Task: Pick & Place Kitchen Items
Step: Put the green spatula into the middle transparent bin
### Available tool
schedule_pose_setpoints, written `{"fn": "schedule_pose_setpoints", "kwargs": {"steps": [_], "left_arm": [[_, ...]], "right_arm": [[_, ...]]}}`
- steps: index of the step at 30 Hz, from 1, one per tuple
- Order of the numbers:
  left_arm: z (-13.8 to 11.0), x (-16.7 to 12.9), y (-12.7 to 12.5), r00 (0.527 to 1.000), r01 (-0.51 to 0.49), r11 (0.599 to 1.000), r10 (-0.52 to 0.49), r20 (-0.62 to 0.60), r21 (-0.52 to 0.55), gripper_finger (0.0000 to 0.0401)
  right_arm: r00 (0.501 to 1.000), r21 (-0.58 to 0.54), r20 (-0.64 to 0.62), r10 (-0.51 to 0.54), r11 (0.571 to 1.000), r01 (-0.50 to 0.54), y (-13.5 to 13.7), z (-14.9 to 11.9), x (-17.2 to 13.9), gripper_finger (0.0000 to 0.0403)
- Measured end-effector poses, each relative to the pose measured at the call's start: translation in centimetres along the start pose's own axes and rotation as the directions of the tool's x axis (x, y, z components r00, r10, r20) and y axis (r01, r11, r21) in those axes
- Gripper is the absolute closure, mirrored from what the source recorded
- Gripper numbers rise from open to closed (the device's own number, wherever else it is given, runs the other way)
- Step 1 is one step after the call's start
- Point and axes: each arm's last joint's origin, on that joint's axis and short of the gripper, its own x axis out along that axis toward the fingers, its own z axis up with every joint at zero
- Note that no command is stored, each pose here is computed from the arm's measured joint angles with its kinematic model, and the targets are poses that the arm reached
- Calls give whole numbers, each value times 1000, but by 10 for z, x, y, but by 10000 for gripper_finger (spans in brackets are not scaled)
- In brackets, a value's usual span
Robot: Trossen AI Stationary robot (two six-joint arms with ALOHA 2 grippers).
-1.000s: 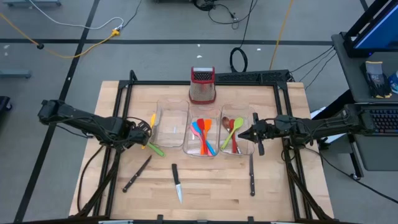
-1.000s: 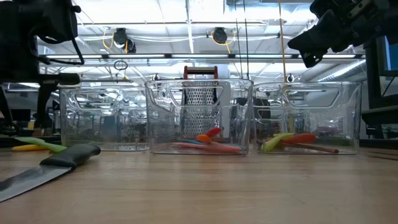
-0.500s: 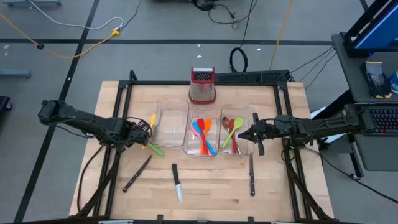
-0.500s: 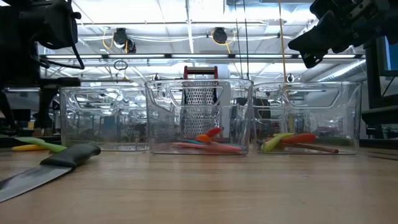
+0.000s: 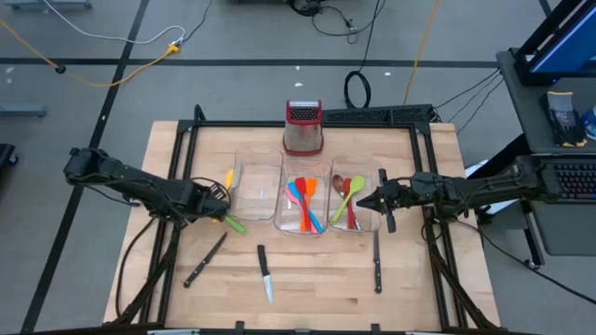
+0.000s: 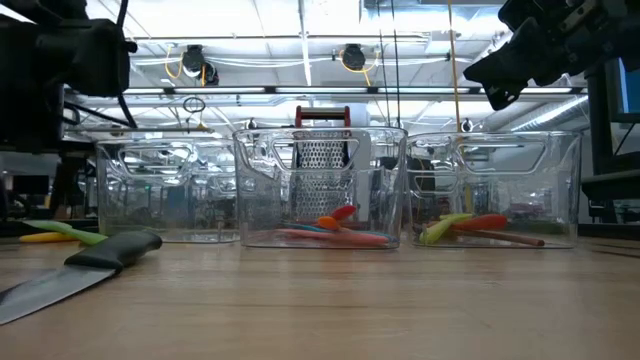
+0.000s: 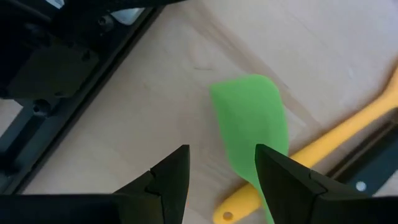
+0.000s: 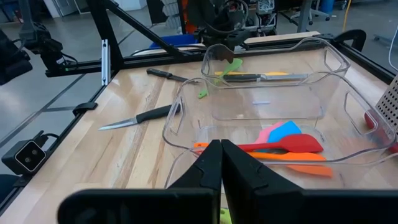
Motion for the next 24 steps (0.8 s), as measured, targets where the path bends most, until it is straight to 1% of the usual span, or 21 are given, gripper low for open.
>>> {"fn": "schedule_pose_setpoints", "kwargs": {"steps": [3, 7, 12, 14, 19, 24], "left_arm": [[-1, 3, -1, 1000, -11, 1000, 11, 21, -2, 215], [0, 4, -4, 999, 13, 1000, -12, 39, -24, 215], [0, 4, -5, 999, 25, 999, -25, 34, -21, 215], [0, 8, -4, 999, 25, 999, -24, 22, -36, 215], [-1, 18, -4, 997, 78, 996, -78, 8, -46, 215], [-1, 22, -4, 994, 105, 994, -105, 10, -31, 215]], "right_arm": [[1000, 1, -1, 0, 1000, 0, 0, 0, 0, 403], [1000, 2, -1, 0, 1000, 0, 0, 0, 0, 403], [1000, 2, 0, 0, 1000, 0, 0, 0, 0, 403], [1000, 2, -1, 0, 1000, 0, 0, 0, 0, 403], [1000, 2, -1, 1, 1000, -1, 0, 0, 0, 403], [1000, 1, 4, 5, 1000, -5, 0, 0, 0, 403]]}}
